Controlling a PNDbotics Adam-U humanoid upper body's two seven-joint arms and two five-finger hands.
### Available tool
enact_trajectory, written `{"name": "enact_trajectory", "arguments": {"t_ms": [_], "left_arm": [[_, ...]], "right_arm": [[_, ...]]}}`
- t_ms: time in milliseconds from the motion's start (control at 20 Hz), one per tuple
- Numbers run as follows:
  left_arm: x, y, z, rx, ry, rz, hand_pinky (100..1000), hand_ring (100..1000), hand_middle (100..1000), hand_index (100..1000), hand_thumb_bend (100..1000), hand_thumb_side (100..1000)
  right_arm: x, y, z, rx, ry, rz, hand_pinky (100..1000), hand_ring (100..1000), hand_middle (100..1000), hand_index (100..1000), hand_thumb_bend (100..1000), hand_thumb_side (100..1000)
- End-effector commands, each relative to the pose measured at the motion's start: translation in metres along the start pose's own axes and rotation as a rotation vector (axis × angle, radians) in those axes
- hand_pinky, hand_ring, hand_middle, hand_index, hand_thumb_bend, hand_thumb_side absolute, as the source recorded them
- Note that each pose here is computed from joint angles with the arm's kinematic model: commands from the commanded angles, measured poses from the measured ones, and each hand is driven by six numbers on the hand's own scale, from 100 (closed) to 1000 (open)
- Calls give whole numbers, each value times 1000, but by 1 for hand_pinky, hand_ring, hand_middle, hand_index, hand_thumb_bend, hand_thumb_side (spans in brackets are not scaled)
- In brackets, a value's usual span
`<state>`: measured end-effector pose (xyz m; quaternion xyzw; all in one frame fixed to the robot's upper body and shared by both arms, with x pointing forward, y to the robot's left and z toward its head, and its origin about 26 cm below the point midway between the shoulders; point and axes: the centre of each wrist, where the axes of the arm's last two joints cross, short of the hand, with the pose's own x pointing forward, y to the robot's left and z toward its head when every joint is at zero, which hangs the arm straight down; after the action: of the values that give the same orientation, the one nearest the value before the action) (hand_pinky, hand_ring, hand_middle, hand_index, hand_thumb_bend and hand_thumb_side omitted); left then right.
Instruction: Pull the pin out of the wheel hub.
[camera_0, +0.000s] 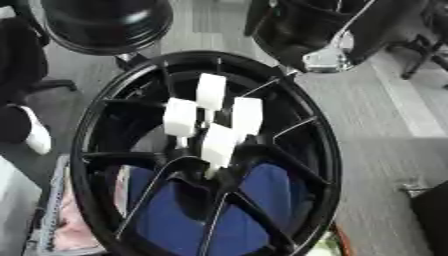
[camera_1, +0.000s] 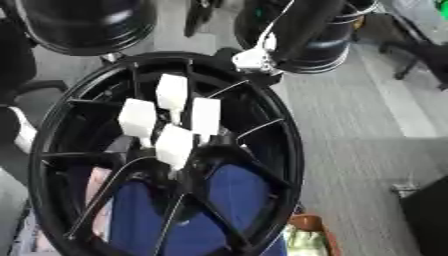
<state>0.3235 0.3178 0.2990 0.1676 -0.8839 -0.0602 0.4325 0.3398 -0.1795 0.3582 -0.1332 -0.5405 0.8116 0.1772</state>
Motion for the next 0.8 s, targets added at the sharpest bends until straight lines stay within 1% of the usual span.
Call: {"name": "enact_trajectory", "arguments": {"t_ms": [50,300,550,800], "left_arm": [[9,7,-4,2,-30,-24,753,846,721,830,261,700],[9,6,-4,1,-28,-23,753,845,721,830,260,701],[8,6,-4,-1,-25,-22,755,846,721,830,258,702],[8,6,-4,-2,-25,-24,755,846,721,830,258,702]], "right_arm": [[-6,-1,3,18,41,14,906,878,834,877,188,582],[-12,8,-4,56,73,14,908,890,845,902,252,568],[-17,15,-7,83,101,14,907,893,846,909,286,556],[-19,18,-7,96,139,20,904,896,840,908,312,553]]}}
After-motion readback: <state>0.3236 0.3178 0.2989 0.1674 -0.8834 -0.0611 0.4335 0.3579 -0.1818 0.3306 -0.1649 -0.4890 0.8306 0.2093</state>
